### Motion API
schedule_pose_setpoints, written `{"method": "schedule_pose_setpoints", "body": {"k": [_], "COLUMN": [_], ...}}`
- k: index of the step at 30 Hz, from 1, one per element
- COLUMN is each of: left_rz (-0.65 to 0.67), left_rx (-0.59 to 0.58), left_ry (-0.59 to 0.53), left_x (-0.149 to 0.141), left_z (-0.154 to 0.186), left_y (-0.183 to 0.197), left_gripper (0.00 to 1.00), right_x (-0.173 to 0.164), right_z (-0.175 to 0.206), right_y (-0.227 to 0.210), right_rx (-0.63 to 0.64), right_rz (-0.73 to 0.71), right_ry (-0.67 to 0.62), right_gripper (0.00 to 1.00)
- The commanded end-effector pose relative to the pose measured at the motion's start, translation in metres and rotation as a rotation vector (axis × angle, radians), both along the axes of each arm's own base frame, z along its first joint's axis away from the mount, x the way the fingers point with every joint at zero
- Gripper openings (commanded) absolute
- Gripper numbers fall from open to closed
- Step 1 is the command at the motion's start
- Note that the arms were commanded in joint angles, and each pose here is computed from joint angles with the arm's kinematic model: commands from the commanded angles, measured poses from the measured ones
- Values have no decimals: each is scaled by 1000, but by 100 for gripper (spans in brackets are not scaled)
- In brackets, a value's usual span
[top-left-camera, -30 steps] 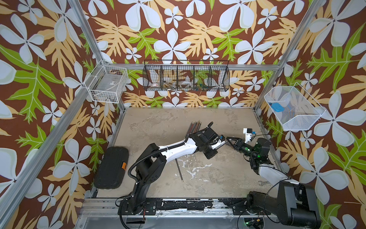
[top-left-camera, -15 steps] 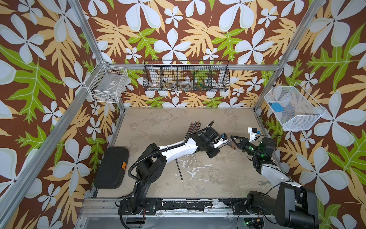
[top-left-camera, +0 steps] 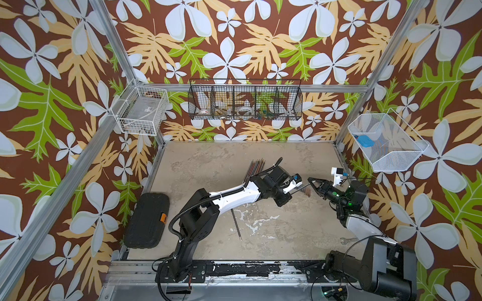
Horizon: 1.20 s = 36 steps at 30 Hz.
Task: Remove the protective cover of the pencils
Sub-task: Remove the protective sleeve from the pencil, then place the protective sleeve at the center of the board.
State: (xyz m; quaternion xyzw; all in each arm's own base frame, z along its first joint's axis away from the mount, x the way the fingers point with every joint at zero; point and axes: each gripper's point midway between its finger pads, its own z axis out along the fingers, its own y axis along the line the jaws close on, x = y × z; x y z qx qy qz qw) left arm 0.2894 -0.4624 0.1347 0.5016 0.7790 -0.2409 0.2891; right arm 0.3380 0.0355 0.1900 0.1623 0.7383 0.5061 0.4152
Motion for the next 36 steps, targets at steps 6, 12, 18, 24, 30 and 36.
{"method": "schedule_pose_setpoints", "body": {"k": [6,12,18,24,30,36], "left_rz": [19,62,231,393,593,716], "left_rx": [111,108,16,-123,-103,7], "left_ry": [76,80,195,304,296,293], "left_x": [-12,-3,47,114,171,194], "left_z": [-19,-19,-10,1,-15,-54], "left_y": [23,26,50,107,185,242], "left_gripper": [0,0,0,0,0,0], "right_x": [23,18,10,15,18,17], "right_z": [6,-37,-92,-128,-143,-154], "right_y": [-53,-79,-101,-83,-81,-82], "right_rx": [-66,-225,-416,-443,-547,-599], "right_rz": [-246,-384,-531,-401,-334,-313], "right_ry": [-30,146,427,493,531,562], "right_gripper": [0,0,0,0,0,1]}}
